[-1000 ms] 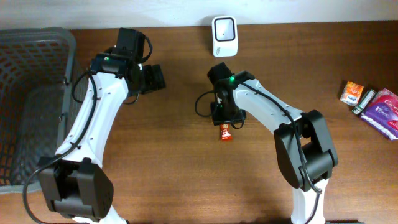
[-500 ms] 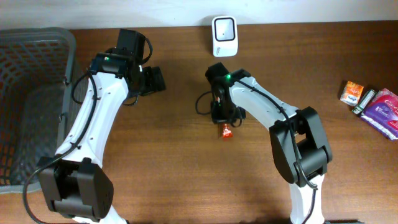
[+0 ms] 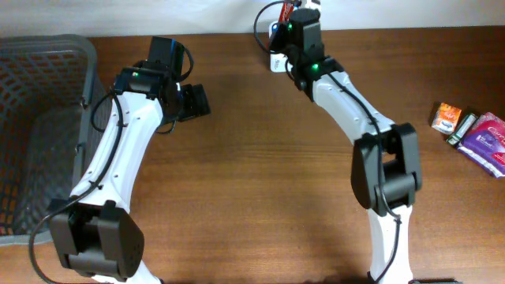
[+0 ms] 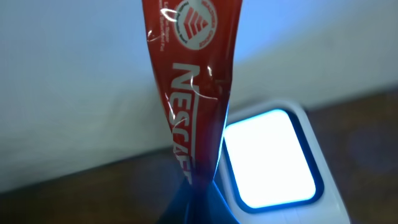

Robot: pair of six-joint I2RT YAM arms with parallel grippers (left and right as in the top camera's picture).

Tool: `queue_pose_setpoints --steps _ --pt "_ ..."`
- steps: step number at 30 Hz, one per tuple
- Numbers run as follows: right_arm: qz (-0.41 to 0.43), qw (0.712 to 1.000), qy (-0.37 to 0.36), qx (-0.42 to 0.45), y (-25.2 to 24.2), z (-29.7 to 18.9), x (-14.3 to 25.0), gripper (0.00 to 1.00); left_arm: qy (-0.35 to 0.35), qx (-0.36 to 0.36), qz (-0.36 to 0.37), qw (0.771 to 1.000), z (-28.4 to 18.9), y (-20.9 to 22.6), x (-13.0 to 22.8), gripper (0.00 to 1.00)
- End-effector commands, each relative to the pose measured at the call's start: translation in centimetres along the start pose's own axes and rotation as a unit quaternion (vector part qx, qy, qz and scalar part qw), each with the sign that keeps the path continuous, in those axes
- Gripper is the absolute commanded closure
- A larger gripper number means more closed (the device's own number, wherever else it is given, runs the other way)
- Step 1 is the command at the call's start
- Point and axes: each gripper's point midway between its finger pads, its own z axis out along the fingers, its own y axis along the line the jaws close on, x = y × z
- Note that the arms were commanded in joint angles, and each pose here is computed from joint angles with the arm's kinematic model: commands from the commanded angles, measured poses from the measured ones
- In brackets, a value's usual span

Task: Scan the item barcode
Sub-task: 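Raise the red stick in front of the white scanner, then carry the red stick to the right edge pile and release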

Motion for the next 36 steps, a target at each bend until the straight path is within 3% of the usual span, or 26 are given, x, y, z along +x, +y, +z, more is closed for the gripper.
queue_pose_setpoints --steps 1,6,9,14,18,20,23,27,29,30,33,34,36 --pt "0.132 0.991 0.018 0.027 -2.2 2.2 3.2 0.96 -0.011 0.003 -0.006 1.0 -0.7 0.0 -0.4 0.01" --pt "0.183 0.982 0.052 -0.001 -1.5 2.3 4.0 0.96 -0.011 0.003 -0.006 1.0 -0.7 0.0 -0.4 0.01" --pt "0.19 0.98 0.058 -0.022 -1.4 1.6 2.5 0.96 -0.011 0.003 -0.006 1.0 -0.7 0.0 -0.4 0.01" --pt "0.153 0.988 0.015 0.005 -2.8 -3.0 -4.8 0.96 -0.011 0.003 -0.006 1.0 -0.7 0.0 -0.4 0.01" --pt "0.184 0.98 -0.032 0.074 -8.5 -10.8 -13.1 0.96 -0.011 0.003 -0.006 1.0 -0.7 0.0 -0.4 0.01" --pt "0.224 0.96 -0.015 0.166 -16.5 -14.7 -14.1 0.96 -0.011 0.003 -0.006 1.0 -0.7 0.0 -0.4 0.01" --pt "0.281 0.913 0.045 0.291 -26.6 -18.7 -11.0 0.96 -0.011 0.003 -0.006 1.0 -0.7 0.0 -0.4 0.01" --pt "0.297 0.802 0.039 0.516 -40.4 -27.3 -7.4 0.96 -0.011 0.003 -0.006 1.0 -0.7 0.0 -0.4 0.01" --pt "0.324 0.77 0.052 0.547 -44.5 -29.6 -5.0 0.96 -0.011 0.003 -0.006 1.0 -0.7 0.0 -0.4 0.01" --pt "0.334 0.762 0.057 0.553 -45.6 -30.0 -4.3 0.83 -0.011 0.003 -0.006 1.0 -0.7 0.0 -0.4 0.01" --pt "0.28 0.794 0.089 0.532 -45.3 -30.0 -5.3 0.3 -0.011 0.003 -0.006 1.0 -0.7 0.0 -0.4 0.01" --pt "0.278 0.796 0.087 0.531 -44.4 -31.2 -6.0 0.01 -0.011 0.003 -0.006 1.0 -0.7 0.0 -0.4 0.01" --pt "0.274 0.807 0.052 0.521 -41.0 -34.5 -9.0 0.01 -0.011 0.003 -0.006 1.0 -0.7 0.0 -0.4 0.01"
